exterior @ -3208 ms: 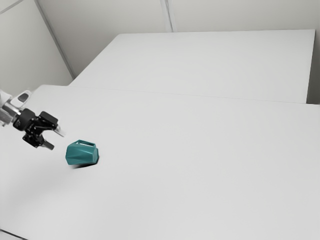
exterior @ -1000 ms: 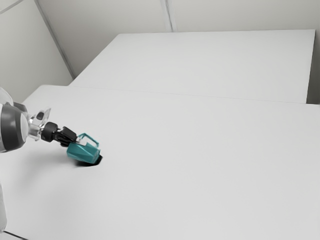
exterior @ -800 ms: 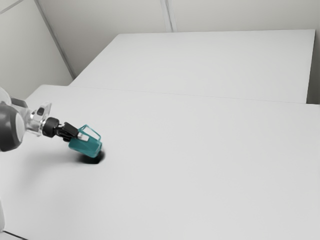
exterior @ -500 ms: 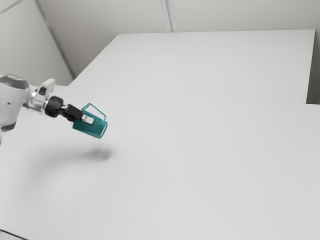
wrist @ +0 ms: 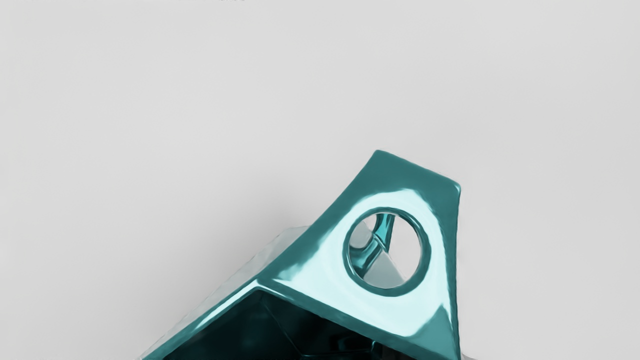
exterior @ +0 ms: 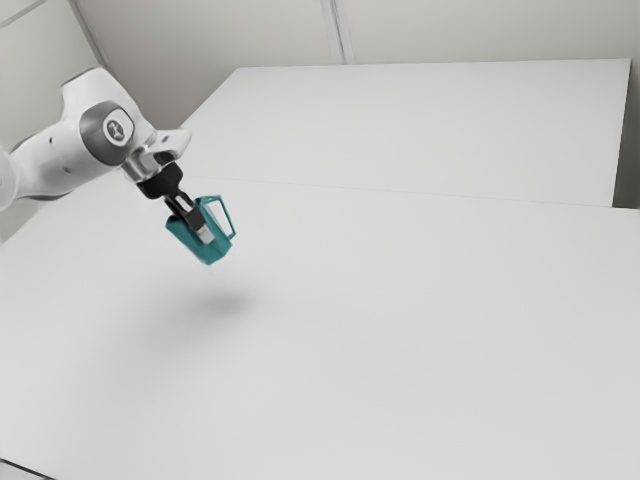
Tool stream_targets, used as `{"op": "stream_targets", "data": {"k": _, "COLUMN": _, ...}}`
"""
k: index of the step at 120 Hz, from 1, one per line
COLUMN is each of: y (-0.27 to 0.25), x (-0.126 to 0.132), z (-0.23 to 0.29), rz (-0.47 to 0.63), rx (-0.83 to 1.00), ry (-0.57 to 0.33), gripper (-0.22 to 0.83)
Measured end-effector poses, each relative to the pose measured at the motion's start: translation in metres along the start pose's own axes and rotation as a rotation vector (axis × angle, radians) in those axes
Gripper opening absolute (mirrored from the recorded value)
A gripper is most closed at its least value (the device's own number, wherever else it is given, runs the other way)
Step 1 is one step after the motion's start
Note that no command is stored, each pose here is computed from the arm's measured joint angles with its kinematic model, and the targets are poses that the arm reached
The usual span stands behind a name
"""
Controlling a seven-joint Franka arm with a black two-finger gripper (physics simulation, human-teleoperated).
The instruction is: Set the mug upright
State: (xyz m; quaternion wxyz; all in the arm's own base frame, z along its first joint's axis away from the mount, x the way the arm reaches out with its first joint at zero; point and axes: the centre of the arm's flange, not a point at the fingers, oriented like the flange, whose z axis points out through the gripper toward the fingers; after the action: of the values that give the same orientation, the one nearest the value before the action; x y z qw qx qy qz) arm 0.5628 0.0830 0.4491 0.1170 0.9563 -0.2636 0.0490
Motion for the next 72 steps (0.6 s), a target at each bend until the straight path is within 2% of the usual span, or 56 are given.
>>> {"op": "stream_targets", "data": {"k": 33, "y": 0.015, "x": 0.025, "z": 0.009, "rz": -0.028, "rx": 0.140, "ry": -0.028, "gripper": -0.17}}
{"op": "stream_targets", "data": {"k": 72, "y": 0.026, "x": 0.041, "z": 0.032, "rz": -0.113, "rx": 0.163, "ry": -0.036, "gripper": -0.17}}
